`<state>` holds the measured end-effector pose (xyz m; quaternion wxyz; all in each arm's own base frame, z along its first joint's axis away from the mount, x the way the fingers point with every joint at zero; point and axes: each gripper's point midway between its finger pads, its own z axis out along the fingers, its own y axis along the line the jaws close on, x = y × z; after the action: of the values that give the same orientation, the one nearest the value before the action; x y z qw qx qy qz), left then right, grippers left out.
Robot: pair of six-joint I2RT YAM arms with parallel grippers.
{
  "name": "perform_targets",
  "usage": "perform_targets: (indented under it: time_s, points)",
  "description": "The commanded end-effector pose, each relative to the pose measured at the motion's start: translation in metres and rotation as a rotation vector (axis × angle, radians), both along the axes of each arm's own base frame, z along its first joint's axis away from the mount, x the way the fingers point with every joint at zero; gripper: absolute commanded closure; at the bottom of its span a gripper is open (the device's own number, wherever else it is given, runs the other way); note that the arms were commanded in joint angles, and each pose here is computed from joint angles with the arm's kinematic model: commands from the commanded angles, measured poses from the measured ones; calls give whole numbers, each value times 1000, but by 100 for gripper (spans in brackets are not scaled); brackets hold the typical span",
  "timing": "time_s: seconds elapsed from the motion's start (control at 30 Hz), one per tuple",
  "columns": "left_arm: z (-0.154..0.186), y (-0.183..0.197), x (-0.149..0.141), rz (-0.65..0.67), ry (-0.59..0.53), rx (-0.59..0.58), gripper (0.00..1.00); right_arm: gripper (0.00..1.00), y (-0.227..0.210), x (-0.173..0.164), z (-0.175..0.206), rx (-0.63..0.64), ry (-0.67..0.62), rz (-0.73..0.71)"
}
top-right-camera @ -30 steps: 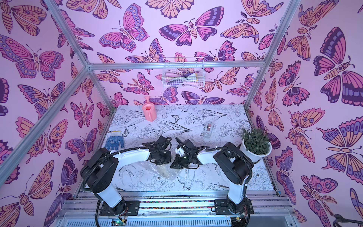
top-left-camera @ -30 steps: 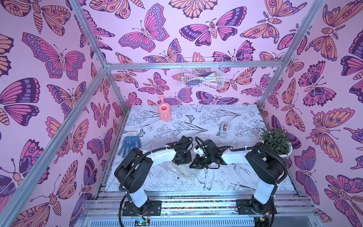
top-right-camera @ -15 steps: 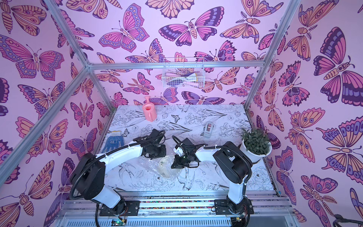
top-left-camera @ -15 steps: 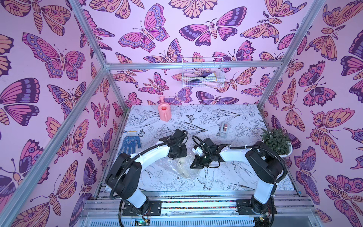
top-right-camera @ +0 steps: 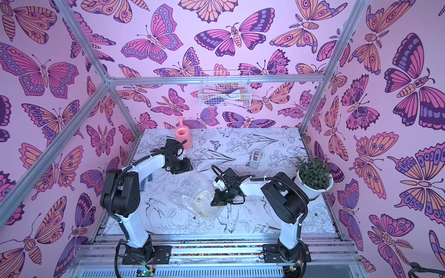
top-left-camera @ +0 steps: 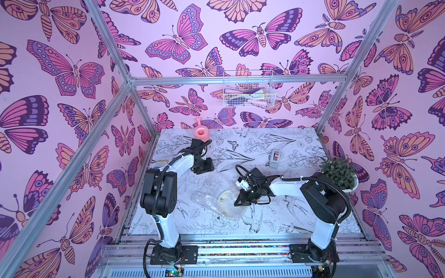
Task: Wrap dinner plates in bubble wrap
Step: Wrap the plate in the bubble wrap.
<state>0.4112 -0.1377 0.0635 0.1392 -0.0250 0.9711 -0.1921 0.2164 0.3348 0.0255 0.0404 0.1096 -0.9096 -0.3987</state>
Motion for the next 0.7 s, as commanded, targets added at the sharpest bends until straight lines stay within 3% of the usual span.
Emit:
perform_targets:
  time_s: [0.0, 0.13, 0.3, 0.4, 0.67]
  points:
    - [-4, 7, -1, -64, 31, -44, 49, 100, -34, -14, -40, -182, 86, -56]
    - [-17, 4, 0, -127, 42, -60, 48, 99, -34, -14, -39, -179, 86, -60]
    - [-27, -14, -2, -149, 92, -189, 48, 99, -33, -13, -38, -176, 84, -65]
    - [-36, -12, -4, -133, 112, -178, 50, 99, -31, -12, -37, -168, 84, -69]
    - [-33, -25, -8, -134, 110, -275, 69, 99, -30, -11, -37, -160, 85, -76]
